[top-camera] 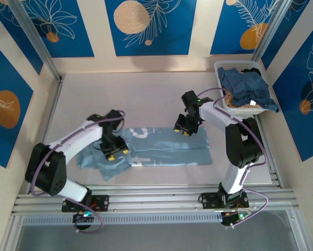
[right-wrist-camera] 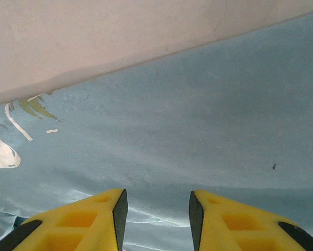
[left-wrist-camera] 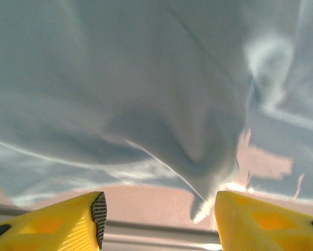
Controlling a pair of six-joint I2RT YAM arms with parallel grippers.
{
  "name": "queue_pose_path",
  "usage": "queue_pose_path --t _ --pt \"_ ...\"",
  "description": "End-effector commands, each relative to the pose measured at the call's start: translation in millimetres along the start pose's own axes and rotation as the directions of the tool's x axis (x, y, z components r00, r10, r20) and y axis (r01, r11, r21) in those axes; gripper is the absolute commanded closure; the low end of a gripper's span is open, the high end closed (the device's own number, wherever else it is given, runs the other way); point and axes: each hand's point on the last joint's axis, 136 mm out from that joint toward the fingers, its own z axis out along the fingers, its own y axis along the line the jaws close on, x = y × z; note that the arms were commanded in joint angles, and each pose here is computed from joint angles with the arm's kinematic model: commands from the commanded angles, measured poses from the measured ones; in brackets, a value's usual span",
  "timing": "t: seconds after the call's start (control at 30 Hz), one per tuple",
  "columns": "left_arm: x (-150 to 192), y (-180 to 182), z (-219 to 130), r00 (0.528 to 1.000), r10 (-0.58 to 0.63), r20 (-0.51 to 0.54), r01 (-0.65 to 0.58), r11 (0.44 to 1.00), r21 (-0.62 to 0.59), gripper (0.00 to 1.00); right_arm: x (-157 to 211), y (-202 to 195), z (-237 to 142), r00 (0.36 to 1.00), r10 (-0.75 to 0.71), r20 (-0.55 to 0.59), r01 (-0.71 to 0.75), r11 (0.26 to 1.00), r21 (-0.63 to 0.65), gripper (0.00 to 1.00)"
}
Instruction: Fold and stack the t-shirts
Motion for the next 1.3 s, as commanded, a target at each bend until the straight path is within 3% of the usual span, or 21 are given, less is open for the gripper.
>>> queue_pose_path --t 0.0,0.13,0.33,0.53,0.67,0.87,1.0,1.13,1.27 --pt "-42.4 41.7 -18.7 0.989 -0.080 0.122 0.086 0.995 -0.043 0.48 5.4 8.8 6.9 0.999 -0.024 -0.031 0.023 0.999 -0.040 0.63" --pt "-99.5 43.5 -26.1 0.961 -0.189 0.199 0.184 0.982 0.045 0.52 -3.6 0.2 23.6 0.997 0.038 -0.061 -0.041 0.998 -0.038 0.67" --pt "-151.6 23.0 -10.8 0.960 -0.196 0.202 0.187 0.980 0.064 0.54 -22.3 -18.5 41.6 0.988 0.118 -0.103 -0.113 0.992 0.056 0.69" --pt "-143.7 72.1 24.1 0.983 -0.142 0.117 0.162 0.971 -0.178 0.61 -37.8 -44.1 54.0 0.963 0.228 -0.144 -0.204 0.965 0.163 0.69" --pt "-141.8 98.0 36.5 0.984 -0.142 0.103 0.162 0.962 -0.220 0.62 -49.8 -52.2 58.4 0.952 0.265 -0.152 -0.234 0.952 0.195 0.70" --pt "-176.9 87.0 39.7 0.988 -0.093 0.126 0.117 0.975 -0.191 0.52 -79.2 -43.7 58.1 0.957 0.260 -0.127 -0.232 0.952 0.201 0.70" --pt "-195.7 58.2 6.8 0.974 -0.050 0.223 0.075 0.991 -0.107 0.43 -98.7 -27.8 52.9 0.971 0.214 -0.109 -0.197 0.970 0.144 0.70" --pt "-169.6 47.7 -34.2 0.957 -0.017 0.289 0.039 0.997 -0.070 0.41 -107.0 -0.3 26.7 0.995 0.090 -0.040 -0.087 0.994 0.063 0.69" --pt "-116.5 55.7 -31.8 0.967 -0.082 0.242 0.079 0.997 0.021 0.48 -98.0 19.4 0.2 1.000 -0.006 0.024 0.006 1.000 0.020 0.68"
